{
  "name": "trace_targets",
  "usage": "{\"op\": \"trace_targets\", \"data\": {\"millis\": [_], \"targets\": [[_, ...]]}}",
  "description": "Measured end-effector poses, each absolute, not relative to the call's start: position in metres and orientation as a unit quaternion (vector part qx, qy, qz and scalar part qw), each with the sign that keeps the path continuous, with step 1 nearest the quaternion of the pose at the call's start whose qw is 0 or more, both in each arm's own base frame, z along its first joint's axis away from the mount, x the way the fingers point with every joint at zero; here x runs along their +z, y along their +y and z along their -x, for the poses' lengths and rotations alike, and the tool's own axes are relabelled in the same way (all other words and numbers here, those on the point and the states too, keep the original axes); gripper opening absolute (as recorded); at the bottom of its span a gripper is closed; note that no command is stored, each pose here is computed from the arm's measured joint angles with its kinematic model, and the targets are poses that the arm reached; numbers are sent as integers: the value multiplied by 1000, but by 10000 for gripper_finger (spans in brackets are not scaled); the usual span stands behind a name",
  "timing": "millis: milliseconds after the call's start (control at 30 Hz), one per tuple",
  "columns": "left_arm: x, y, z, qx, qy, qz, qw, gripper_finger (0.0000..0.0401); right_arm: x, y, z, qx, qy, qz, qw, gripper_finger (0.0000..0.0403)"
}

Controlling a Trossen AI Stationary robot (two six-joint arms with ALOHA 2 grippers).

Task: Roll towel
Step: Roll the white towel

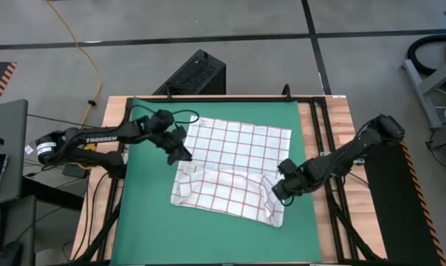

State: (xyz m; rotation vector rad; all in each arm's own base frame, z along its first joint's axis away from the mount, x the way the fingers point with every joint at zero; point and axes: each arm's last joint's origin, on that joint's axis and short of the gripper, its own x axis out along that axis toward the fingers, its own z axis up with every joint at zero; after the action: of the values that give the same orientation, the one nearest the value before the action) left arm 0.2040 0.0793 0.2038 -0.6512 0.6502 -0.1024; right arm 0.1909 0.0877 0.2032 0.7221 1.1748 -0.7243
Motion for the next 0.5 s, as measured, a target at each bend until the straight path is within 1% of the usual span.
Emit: {"op": "trace_targets", "data": {"millis": [67,233,367,500], "targets": [[200,79,-201,-49,333,286,897,119,203,86,-191,-321,535,-315,715,198],[186,79,-196,4,402,205,892,119,203,83,-193,-320,535,-311,717,198],[178,78,-202,-6,417,171,893,119,203,83,-193,-320,535,-312,717,198],[166,74,-207,-17,451,120,884,119,203,83,-193,-323,533,-316,715,198]]}}
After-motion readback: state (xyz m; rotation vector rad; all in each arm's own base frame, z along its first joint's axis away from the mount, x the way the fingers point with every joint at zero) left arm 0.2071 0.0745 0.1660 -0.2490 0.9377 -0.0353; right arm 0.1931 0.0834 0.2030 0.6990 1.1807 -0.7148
